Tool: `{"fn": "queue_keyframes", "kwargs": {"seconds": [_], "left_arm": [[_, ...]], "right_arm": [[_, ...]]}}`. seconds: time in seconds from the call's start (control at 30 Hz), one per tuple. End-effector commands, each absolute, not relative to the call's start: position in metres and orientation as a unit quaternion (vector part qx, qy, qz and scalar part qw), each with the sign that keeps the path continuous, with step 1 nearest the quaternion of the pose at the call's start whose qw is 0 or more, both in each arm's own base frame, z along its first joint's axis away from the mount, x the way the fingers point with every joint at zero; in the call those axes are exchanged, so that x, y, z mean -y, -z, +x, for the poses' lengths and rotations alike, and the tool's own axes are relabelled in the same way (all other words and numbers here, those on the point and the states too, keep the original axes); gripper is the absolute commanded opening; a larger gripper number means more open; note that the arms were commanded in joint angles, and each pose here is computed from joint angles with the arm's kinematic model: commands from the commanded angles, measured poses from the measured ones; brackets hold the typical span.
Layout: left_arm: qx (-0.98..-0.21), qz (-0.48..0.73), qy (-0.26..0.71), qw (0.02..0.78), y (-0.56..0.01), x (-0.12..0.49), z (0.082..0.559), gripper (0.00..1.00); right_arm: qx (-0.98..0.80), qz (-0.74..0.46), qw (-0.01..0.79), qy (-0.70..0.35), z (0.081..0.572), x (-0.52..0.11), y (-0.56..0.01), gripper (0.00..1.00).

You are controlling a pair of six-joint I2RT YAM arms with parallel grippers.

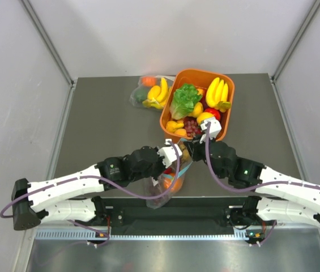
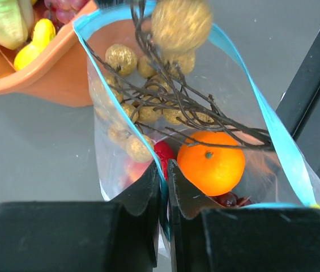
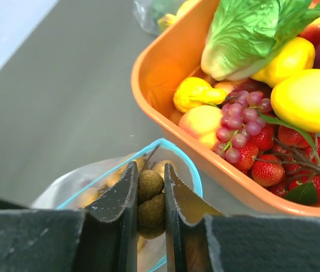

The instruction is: Open the zip-top bag and remove the fake food

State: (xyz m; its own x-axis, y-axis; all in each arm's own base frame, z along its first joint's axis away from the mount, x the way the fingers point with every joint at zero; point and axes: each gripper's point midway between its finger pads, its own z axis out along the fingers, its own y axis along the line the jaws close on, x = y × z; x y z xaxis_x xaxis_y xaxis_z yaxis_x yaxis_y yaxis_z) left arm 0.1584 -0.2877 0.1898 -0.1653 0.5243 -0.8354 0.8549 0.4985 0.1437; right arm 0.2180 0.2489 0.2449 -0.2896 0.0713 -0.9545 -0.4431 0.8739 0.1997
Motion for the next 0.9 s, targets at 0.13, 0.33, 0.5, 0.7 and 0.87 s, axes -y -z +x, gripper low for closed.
{"fn": "queue_keyframes", "kwargs": {"seconds": [0.13,0.33,0.5,0.7,0.87], "left_arm": [[-0.709,0.447,0.229,0.495,-0.224,0.293,0.156,0.12],[-0.703,0.452,0.241,0.494,-0.227,0.295,0.152,0.12],[-0.703,0.463,0.247,0.48,-0.221,0.299,0.148,0.1],[-0.703,0.458,0.243,0.487,-0.224,0.297,0.15,0.08],[-0.712,0.451,0.225,0.49,-0.221,0.294,0.156,0.08]], "right_arm": [[-0.766,-0.12,0.593,-0.216,0.24,-0.265,-0.251,0.0],[-0.765,-0.123,0.589,-0.23,0.248,-0.285,-0.25,0.0],[-0.755,-0.112,0.604,-0.23,0.263,-0.284,-0.275,0.0],[-0.739,-0.101,0.624,-0.232,0.27,-0.271,-0.306,0.0],[-0.733,-0.097,0.627,-0.244,0.258,-0.255,-0.319,0.0]]}}
